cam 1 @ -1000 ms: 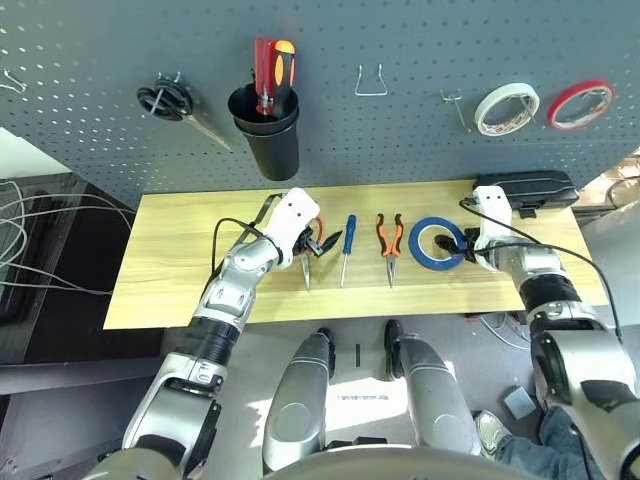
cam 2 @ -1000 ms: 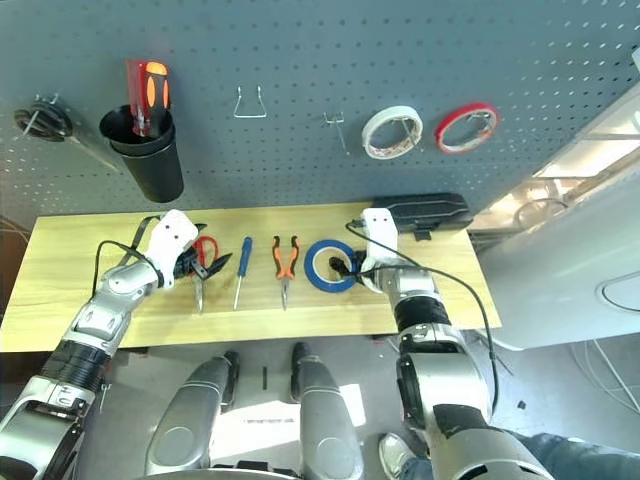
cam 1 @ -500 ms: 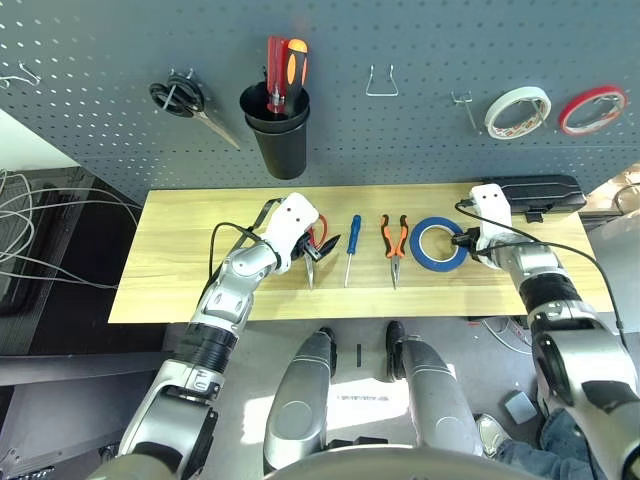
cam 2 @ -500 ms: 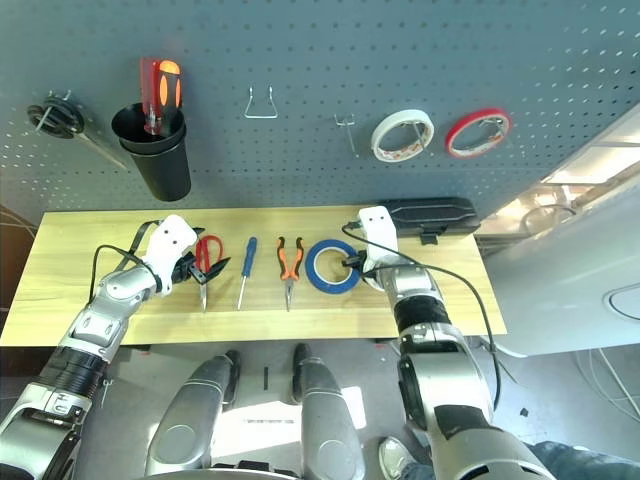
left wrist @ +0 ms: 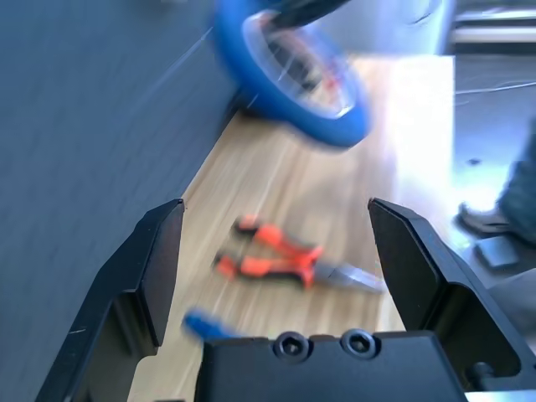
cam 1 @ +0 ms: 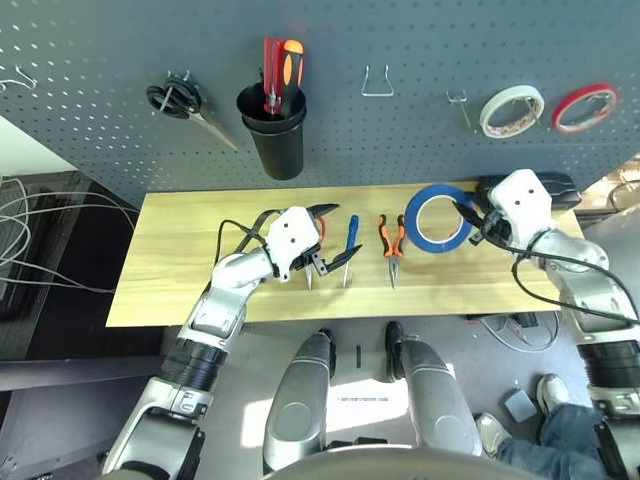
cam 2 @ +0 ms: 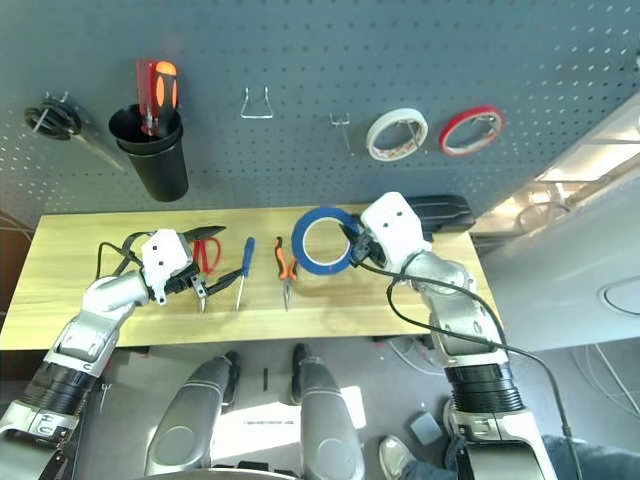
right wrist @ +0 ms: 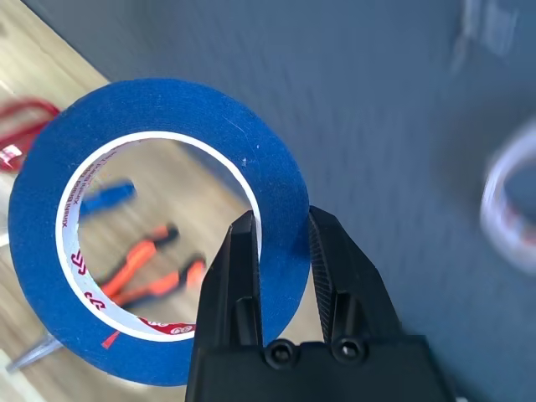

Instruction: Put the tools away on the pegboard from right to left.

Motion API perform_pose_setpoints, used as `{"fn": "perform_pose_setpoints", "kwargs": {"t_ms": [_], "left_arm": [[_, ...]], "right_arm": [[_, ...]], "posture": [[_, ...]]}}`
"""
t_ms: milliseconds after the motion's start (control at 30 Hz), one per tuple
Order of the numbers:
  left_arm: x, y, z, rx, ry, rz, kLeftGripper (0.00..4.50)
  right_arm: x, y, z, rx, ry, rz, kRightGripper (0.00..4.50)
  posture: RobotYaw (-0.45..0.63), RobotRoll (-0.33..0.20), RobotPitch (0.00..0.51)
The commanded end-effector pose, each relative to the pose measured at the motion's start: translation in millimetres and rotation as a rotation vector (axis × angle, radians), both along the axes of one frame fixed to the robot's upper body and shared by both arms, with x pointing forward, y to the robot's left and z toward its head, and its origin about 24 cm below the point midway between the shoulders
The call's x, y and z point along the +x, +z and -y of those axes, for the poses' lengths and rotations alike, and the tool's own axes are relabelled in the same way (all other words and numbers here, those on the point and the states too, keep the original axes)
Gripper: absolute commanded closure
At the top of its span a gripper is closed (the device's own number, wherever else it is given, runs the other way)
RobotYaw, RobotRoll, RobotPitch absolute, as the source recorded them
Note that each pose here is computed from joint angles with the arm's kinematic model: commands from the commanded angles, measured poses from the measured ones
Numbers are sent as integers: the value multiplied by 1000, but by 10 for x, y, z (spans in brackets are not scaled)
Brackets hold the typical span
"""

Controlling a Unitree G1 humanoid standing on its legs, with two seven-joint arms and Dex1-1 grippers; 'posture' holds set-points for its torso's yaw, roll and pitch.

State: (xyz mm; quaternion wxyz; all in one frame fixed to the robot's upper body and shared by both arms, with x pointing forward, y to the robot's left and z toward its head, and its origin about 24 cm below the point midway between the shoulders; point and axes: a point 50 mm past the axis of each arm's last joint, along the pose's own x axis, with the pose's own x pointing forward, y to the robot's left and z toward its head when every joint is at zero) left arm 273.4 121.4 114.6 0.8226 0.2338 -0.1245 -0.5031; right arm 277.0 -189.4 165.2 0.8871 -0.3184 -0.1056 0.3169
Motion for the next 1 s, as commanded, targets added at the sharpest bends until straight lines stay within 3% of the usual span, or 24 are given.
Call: {"fn": "perform_pose_setpoints", "kwargs": {"t_ms": [33, 467, 800, 1000], "left_arm": [[10, 79, 58, -35, -24, 39, 0], [159, 255, 170, -106, -14, 63, 0], [306, 494, 385, -270, -17, -1, 0], [331, 526, 502, -285, -19, -4, 0]], "right_arm": [[-87, 246, -75, 3, 70, 130, 3775], [-128, 751, 81, 42, -43, 389, 3775], [33, 662, 246, 14, -181, 388, 3775], [184, 562, 216, 7, -215, 374, 3775]], "posture": [[59, 0, 284], [22, 0, 291], [30, 0, 289], [49, 0, 289]]}}
